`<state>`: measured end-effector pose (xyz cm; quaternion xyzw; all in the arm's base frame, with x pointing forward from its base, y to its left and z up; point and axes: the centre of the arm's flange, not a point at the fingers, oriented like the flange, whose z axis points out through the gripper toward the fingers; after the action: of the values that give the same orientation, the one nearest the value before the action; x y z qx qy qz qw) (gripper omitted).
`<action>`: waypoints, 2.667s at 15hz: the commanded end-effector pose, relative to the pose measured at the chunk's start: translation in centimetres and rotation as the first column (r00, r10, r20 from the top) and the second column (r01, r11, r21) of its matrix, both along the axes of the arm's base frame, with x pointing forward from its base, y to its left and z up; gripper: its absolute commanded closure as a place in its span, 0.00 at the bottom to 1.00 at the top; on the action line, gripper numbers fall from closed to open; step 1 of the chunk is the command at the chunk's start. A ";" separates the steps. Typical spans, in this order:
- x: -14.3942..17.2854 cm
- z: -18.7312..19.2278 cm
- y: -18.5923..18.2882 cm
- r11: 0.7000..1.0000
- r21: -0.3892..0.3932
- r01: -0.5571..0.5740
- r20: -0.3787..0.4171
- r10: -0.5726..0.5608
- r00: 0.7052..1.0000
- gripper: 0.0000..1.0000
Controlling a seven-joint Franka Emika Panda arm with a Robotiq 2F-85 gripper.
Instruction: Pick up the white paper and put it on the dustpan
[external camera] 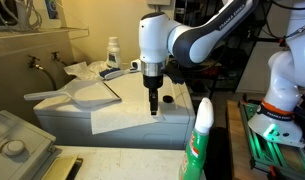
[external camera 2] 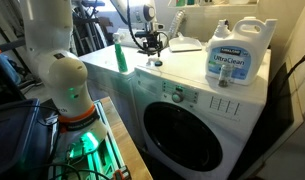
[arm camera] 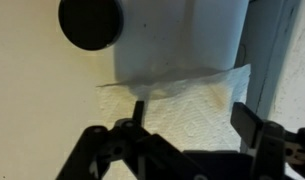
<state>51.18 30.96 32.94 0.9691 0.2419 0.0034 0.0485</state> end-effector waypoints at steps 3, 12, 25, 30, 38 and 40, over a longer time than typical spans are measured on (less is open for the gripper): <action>0.7 -1.0 0.6 1.000 0.008 -0.029 -0.016 0.029 0.999 0.58; -0.1 2.3 0.0 1.000 0.027 0.005 0.055 -0.007 0.998 0.96; -2.9 18.2 -0.8 0.969 0.217 0.117 0.459 -0.207 0.864 0.93; -0.2 19.3 -1.2 0.904 0.324 0.278 0.486 -0.411 0.771 0.97; 7.3 17.4 1.5 0.872 0.293 0.393 0.542 -0.490 0.683 0.98; 8.7 15.8 2.8 0.875 0.298 0.381 0.525 -0.484 0.701 0.98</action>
<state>56.72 30.96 50.54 0.9474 -0.0197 0.3175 0.0366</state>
